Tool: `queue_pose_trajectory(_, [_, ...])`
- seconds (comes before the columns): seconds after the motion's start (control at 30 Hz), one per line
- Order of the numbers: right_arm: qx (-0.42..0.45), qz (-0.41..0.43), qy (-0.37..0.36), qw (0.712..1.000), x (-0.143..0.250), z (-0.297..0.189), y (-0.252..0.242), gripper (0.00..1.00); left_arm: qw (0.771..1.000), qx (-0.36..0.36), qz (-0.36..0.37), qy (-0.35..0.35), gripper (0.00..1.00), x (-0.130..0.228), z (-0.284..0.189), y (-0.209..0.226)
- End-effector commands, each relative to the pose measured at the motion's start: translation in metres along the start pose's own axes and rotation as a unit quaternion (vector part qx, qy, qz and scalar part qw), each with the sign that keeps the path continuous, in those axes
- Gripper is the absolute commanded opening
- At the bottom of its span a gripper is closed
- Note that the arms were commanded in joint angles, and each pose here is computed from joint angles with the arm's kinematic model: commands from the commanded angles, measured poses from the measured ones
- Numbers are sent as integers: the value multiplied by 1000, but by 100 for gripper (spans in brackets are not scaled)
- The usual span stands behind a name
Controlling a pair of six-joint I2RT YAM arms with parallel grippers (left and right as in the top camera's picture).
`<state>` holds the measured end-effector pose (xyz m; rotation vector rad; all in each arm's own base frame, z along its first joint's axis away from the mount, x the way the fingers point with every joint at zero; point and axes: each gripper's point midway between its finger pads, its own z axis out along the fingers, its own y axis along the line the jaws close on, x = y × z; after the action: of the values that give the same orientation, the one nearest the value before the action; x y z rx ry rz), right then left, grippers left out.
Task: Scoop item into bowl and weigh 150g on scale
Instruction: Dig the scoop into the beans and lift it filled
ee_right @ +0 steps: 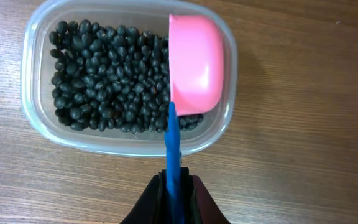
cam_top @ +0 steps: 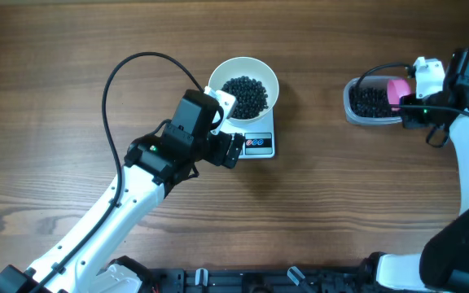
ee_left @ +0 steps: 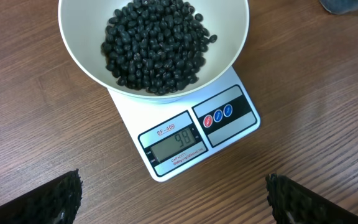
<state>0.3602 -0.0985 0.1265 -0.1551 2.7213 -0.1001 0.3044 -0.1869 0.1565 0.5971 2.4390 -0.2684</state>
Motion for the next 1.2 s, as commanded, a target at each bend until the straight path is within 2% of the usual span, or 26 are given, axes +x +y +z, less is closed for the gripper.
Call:
queue_pose_trajectory(0.0, [-29,-12,8,999,2,10,13,4,1000,4,6,5,100,3,2,0])
queue_pose_trajectory(0.3, [-94,-10,11,995,4,19,35,4,1000,4,6,5,100,3,2,0])
queue_pose_trajectory(0.6, [-160,-66,-5,985,5,13,58,4,1000,4,6,5,100,3,2,0])
queue_pose_trajectory(1.17, [-216,-90,-2,972,14,5,79,4,1000,4,6,5,100,3,2,0])
